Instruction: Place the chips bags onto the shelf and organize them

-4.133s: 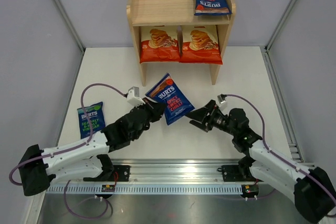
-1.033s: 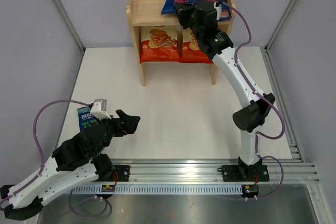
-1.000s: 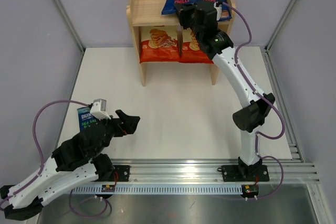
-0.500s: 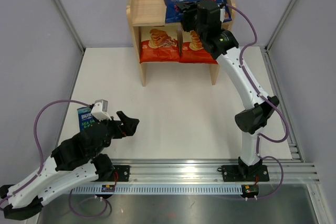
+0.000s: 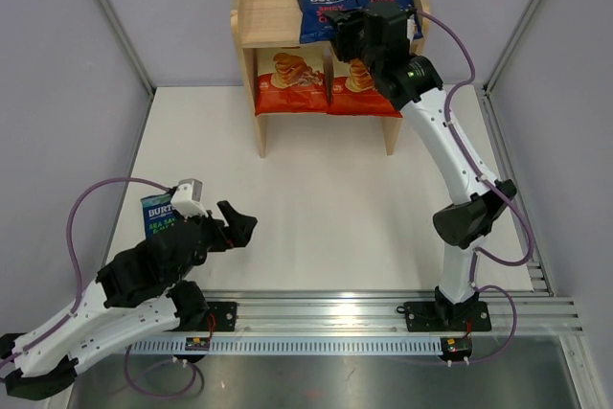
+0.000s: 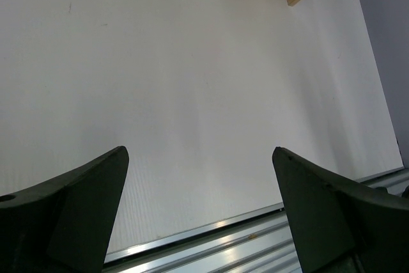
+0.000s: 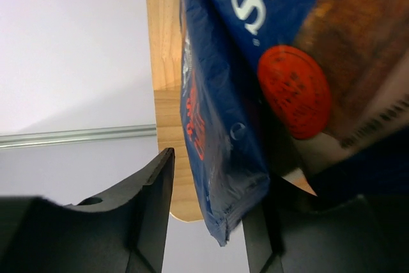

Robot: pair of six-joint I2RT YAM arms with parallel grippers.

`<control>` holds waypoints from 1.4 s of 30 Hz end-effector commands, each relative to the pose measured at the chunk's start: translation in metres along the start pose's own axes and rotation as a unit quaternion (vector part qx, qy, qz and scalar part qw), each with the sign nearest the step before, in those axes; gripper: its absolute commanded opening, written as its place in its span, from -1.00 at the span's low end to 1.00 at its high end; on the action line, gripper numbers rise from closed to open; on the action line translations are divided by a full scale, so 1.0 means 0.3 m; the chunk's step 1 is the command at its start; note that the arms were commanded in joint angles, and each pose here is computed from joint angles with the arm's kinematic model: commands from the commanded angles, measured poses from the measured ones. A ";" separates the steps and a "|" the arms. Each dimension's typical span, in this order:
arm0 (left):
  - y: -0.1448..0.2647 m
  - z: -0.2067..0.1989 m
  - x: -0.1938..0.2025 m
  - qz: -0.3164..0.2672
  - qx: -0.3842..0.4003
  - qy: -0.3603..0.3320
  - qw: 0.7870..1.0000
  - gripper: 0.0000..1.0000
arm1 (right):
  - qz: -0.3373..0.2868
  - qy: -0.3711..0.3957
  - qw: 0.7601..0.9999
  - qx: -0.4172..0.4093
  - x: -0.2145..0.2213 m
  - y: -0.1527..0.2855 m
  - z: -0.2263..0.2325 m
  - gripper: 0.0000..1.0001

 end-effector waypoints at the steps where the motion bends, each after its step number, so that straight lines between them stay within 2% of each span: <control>1: 0.015 -0.039 -0.017 0.005 0.013 0.004 1.000 0.98 | -0.011 -0.021 0.999 -0.032 -0.046 0.103 0.086 -0.01; 2: 0.014 -0.039 -0.016 0.006 0.012 0.004 1.000 0.98 | -0.014 -0.028 0.999 -0.038 -0.055 0.125 0.101 -0.18; 5: 0.013 -0.043 -0.011 0.009 0.015 0.008 1.000 0.98 | -0.025 -0.041 0.998 -0.043 -0.060 0.133 0.101 -0.52; 13: 0.029 -0.017 -0.032 -0.002 -0.001 0.002 1.000 0.98 | -0.075 -0.076 0.994 -0.040 -0.072 0.109 0.108 -0.77; 20: 0.056 0.009 -0.064 -0.019 -0.012 -0.001 1.000 0.98 | -0.140 -0.076 0.987 -0.006 -0.086 0.055 0.077 -0.80; 25: 0.076 0.031 -0.082 -0.029 -0.021 -0.003 0.999 0.98 | -0.150 -0.068 0.986 0.010 -0.071 0.010 0.039 -0.81; 28: 0.088 0.040 -0.089 -0.032 -0.022 -0.003 0.999 0.98 | -0.146 -0.057 0.988 0.011 -0.063 -0.005 0.040 -0.71; 29: 0.090 0.043 -0.091 -0.033 -0.023 -0.001 0.999 0.98 | -0.140 -0.053 0.989 0.014 -0.054 -0.004 0.035 -0.55; 32: 0.099 0.042 -0.093 -0.031 -0.020 0.001 0.999 0.98 | -0.127 -0.043 0.991 0.019 -0.044 0.014 0.039 -0.38; 33: 0.105 0.036 -0.099 -0.031 -0.018 0.002 0.999 0.98 | -0.129 -0.038 0.991 0.023 -0.047 0.024 0.039 -0.23; 38: 0.112 0.035 -0.113 -0.028 -0.036 -0.010 0.999 0.98 | -0.134 0.002 0.990 0.048 -0.081 0.090 0.030 0.03; 40: 0.113 0.033 -0.116 -0.025 -0.043 -0.016 0.999 0.98 | -0.131 0.011 0.990 0.055 -0.084 0.107 0.022 0.22; 42: 0.115 0.032 -0.116 -0.021 -0.046 -0.021 0.998 0.98 | -0.123 0.020 0.990 0.063 -0.074 0.114 0.003 0.27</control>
Point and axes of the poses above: each gripper's point midway between its finger pads, its own y axis back along the fingers, its own z axis along the line the jaws close on, x = y × z, the point moved 1 cm from there along y, back along the fingers, and after that the axes turned 13 degrees about y, right-handed, at the moved point
